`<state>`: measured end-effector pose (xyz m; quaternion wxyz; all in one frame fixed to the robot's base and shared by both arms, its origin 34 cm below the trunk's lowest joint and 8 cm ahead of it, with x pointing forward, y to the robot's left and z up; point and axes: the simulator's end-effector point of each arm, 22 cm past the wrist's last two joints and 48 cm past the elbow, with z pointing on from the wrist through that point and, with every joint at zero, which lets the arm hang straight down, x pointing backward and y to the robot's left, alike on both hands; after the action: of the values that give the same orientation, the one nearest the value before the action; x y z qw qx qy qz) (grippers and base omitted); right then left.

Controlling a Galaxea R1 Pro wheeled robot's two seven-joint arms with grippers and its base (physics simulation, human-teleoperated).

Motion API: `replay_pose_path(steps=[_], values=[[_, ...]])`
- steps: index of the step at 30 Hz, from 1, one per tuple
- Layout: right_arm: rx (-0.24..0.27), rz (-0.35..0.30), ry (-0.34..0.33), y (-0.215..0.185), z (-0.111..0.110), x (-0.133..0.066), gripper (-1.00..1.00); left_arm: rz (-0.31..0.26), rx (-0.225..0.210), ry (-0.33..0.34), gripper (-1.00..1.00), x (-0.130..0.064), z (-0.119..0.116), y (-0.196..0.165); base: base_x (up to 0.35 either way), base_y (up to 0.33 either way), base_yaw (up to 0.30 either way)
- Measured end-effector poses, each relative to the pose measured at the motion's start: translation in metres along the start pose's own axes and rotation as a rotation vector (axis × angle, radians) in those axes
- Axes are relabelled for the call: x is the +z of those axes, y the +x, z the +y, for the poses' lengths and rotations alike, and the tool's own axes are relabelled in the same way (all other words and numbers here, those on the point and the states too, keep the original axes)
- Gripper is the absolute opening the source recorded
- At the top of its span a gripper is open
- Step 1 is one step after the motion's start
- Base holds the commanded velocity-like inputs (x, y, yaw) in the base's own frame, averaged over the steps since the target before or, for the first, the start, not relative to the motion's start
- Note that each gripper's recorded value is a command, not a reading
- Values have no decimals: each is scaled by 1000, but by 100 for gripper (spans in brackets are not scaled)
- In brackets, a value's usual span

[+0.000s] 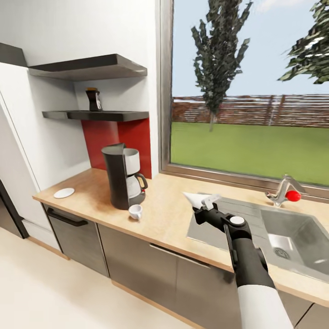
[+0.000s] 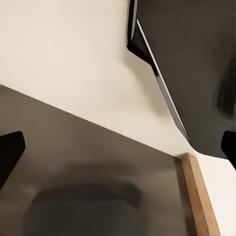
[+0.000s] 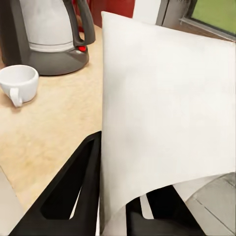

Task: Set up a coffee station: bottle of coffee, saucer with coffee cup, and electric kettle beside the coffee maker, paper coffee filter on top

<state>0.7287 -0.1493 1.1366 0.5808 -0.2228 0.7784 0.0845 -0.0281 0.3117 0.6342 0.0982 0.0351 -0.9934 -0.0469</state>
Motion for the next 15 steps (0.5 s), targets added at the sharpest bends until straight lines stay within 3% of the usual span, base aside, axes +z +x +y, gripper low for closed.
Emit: replay_pose_path(steps=[15], values=[[-36,-23,-7,-16,7,-2,-100,0,2,0,100,0,0,0,240,249,0]])
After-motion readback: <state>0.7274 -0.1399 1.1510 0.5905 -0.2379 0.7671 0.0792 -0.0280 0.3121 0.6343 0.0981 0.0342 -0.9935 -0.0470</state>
